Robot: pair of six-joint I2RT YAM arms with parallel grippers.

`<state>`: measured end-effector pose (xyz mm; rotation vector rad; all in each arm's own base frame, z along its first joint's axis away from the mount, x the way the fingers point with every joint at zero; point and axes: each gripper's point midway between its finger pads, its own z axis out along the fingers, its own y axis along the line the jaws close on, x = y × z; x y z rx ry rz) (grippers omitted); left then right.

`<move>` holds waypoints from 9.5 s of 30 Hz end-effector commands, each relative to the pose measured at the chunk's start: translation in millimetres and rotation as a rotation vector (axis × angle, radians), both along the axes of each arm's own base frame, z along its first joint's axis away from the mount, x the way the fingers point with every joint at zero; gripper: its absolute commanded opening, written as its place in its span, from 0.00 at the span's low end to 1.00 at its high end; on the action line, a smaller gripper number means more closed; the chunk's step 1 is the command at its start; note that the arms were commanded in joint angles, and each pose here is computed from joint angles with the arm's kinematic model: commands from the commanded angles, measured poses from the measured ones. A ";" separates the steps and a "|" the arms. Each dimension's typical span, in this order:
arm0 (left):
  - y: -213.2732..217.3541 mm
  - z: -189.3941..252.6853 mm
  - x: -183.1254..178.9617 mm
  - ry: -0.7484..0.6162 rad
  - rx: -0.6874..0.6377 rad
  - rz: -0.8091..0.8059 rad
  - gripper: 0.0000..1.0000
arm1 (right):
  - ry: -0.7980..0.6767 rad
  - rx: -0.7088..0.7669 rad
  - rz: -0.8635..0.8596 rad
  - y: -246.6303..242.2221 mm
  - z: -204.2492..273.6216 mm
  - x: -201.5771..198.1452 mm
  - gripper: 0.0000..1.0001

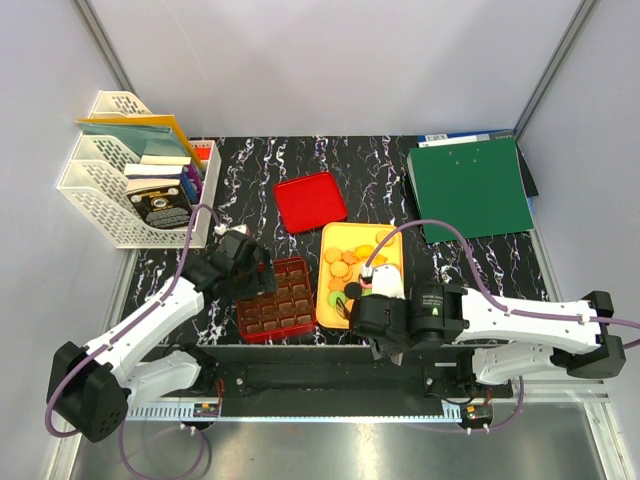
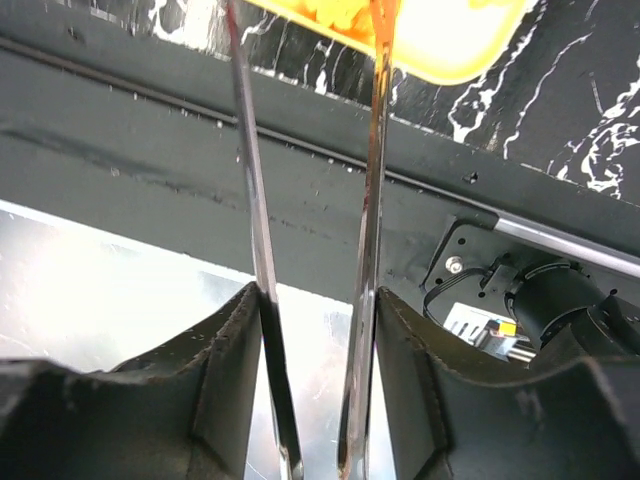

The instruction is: Pack the cookies

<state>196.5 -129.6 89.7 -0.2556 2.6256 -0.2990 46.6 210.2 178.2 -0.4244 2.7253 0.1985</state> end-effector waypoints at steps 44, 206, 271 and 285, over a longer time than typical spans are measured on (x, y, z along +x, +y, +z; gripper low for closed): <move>-5.1 53.1 30.5 -0.130 -0.022 0.059 0.99 | -0.279 -0.169 -0.006 -4.8 61.1 59.1 0.13; -20.2 50.6 31.3 -0.064 -0.093 -0.048 0.99 | 0.103 -0.105 -0.861 -178.4 -90.6 207.6 0.74; -33.8 30.3 30.0 -0.010 -0.121 -0.111 0.99 | 0.303 -0.296 -1.144 -226.4 -196.2 182.0 0.44; -35.1 30.9 33.1 -0.005 -0.124 -0.096 0.99 | 0.294 -0.226 -1.124 -217.5 -187.8 187.1 0.00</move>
